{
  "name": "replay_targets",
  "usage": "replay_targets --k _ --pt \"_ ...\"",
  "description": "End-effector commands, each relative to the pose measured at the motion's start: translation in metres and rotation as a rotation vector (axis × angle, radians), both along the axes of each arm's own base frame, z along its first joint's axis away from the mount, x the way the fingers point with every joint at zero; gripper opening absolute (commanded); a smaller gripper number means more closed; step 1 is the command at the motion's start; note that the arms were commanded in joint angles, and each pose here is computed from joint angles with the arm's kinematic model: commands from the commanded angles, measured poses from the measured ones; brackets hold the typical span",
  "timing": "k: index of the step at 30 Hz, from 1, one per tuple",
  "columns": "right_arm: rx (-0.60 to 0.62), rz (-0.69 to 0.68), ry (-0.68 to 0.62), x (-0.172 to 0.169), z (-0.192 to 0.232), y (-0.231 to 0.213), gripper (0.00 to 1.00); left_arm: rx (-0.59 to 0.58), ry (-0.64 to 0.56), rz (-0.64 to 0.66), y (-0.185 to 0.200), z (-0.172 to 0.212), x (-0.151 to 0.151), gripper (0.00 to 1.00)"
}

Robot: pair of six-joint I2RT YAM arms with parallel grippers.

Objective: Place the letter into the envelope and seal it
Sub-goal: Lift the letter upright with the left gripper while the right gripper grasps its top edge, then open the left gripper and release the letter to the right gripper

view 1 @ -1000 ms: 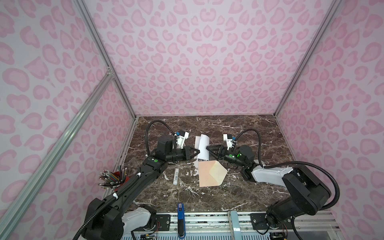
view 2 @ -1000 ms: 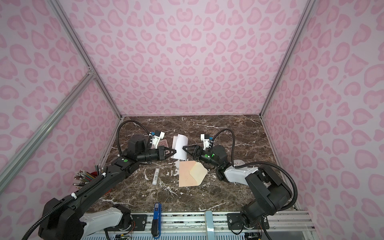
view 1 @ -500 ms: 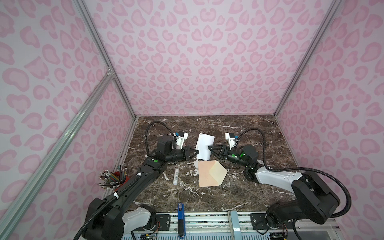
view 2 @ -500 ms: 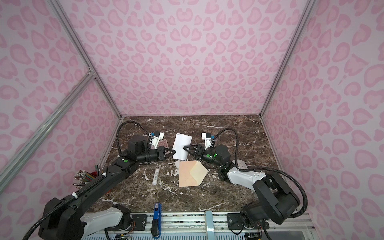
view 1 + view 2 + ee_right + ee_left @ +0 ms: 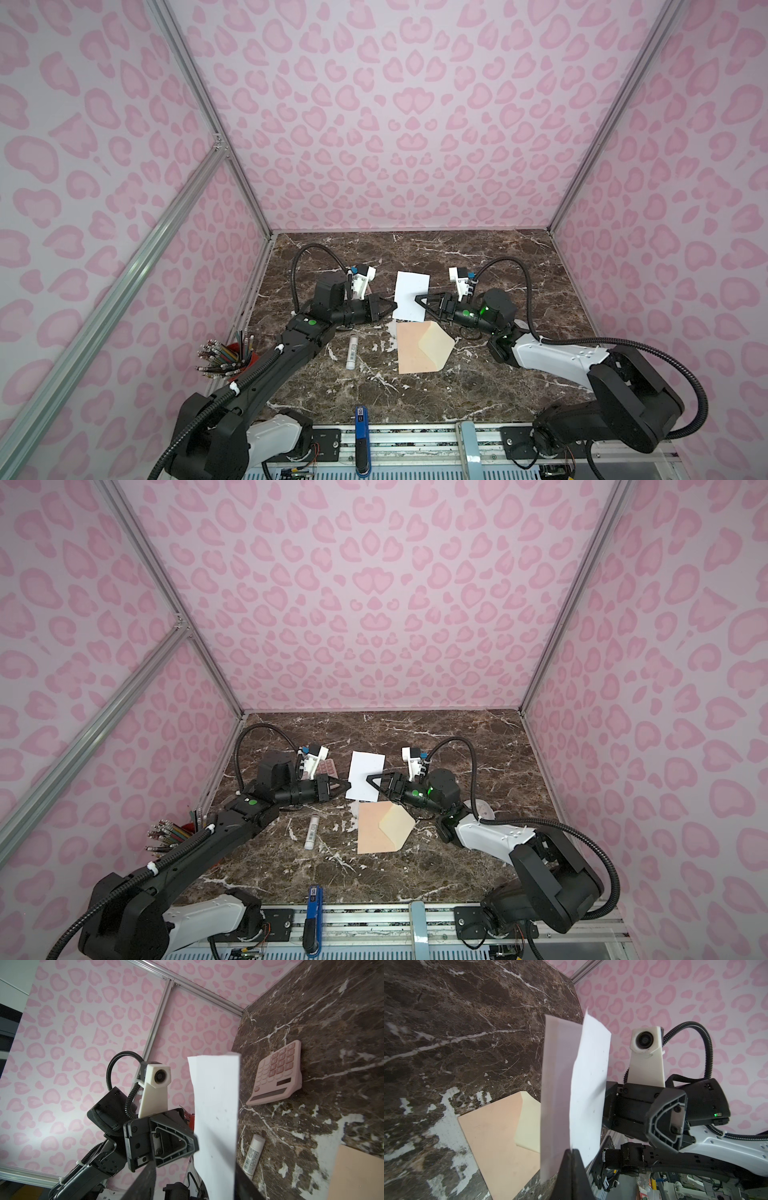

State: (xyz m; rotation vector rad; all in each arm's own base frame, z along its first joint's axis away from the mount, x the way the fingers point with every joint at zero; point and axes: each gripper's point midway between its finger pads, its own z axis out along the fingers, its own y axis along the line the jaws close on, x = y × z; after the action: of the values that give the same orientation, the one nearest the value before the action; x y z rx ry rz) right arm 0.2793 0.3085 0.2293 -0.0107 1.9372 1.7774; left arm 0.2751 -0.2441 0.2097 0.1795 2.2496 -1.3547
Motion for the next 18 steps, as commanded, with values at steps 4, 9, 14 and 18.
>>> replay_targets --k 4,9,14,18 --pt "0.014 0.026 -0.018 -0.001 0.003 0.011 0.55 -0.021 -0.033 -0.01 -0.003 0.006 0.002 0.04" --pt "0.009 0.023 -0.014 -0.001 0.0 0.011 0.5 -0.019 -0.031 -0.013 -0.003 0.005 0.002 0.04" --pt "-0.001 0.021 -0.012 0.001 -0.001 0.013 0.43 -0.019 -0.029 -0.02 -0.005 0.003 0.001 0.04" --pt "-0.01 0.026 -0.01 0.002 -0.004 0.017 0.37 -0.018 -0.026 -0.025 -0.006 0.002 0.0 0.04"
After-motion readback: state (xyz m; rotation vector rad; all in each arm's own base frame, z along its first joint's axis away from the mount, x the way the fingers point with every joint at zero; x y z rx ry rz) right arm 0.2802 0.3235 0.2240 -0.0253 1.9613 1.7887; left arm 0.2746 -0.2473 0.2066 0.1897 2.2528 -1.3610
